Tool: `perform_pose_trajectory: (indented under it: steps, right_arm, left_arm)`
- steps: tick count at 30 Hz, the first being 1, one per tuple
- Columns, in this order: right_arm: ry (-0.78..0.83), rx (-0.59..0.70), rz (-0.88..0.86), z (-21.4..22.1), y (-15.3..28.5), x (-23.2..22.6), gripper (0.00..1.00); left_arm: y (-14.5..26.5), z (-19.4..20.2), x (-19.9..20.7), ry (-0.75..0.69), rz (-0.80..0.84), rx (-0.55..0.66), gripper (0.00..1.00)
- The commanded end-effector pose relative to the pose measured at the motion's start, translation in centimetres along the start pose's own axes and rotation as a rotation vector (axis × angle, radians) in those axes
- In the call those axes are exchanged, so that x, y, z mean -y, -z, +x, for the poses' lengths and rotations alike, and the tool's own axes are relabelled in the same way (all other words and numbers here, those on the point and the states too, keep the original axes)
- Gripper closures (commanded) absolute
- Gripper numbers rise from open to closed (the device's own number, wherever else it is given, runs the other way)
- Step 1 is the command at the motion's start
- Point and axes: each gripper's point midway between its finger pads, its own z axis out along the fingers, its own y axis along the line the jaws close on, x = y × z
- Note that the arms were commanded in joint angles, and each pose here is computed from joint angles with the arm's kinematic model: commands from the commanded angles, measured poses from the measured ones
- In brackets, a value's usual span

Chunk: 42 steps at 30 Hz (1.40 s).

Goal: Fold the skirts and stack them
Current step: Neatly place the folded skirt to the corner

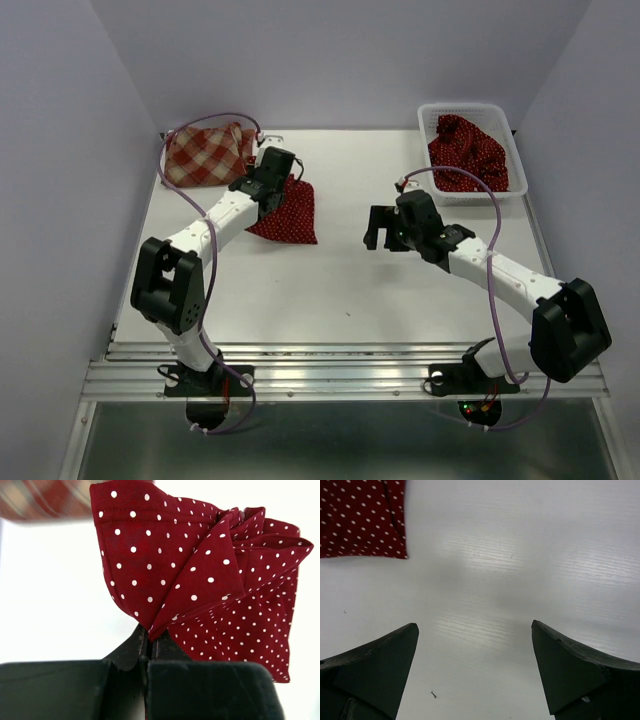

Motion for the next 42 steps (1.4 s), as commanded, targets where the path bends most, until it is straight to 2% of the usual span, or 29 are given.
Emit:
perform_pose_trajectory:
  steps: [1,9,15,21,30,42]
  right_arm:
    - [0.033,0.086,0.043,-2.9,0.9,0.2,0.0]
    - [0.042,0.116,0.081,-3.8,1.1,1.0,0.0]
    - [0.043,0.114,0.096,-3.7,0.8,1.3,0.0]
    - [0.048,0.107,0.113,-3.6,0.4,1.5,0.0]
    - [0.07,0.1,0.11,-3.9,-0.1,1.3,0.0]
    - [0.113,0.085,0.106,-3.8,-0.6,1.2,0.0]
  left_arm:
    - [-0.3,-6.8,-3.9,-0.135,-0.117,0.143,1.0]
    - [-3.5,-13.0,-8.6,-0.215,-0.203,0.241,1.0]
    - [-6.8,-14.3,-11.1,-0.263,-0.255,0.247,1.0]
    - [-8.0,-17.0,-12.8,-0.244,-0.301,0.325,1.0]
    - [-5.4,-22.0,-13.7,-0.198,-0.324,0.422,1.0]
    - [-4.1,-25.3,-13.5,-0.192,-0.295,0.488,1.0]
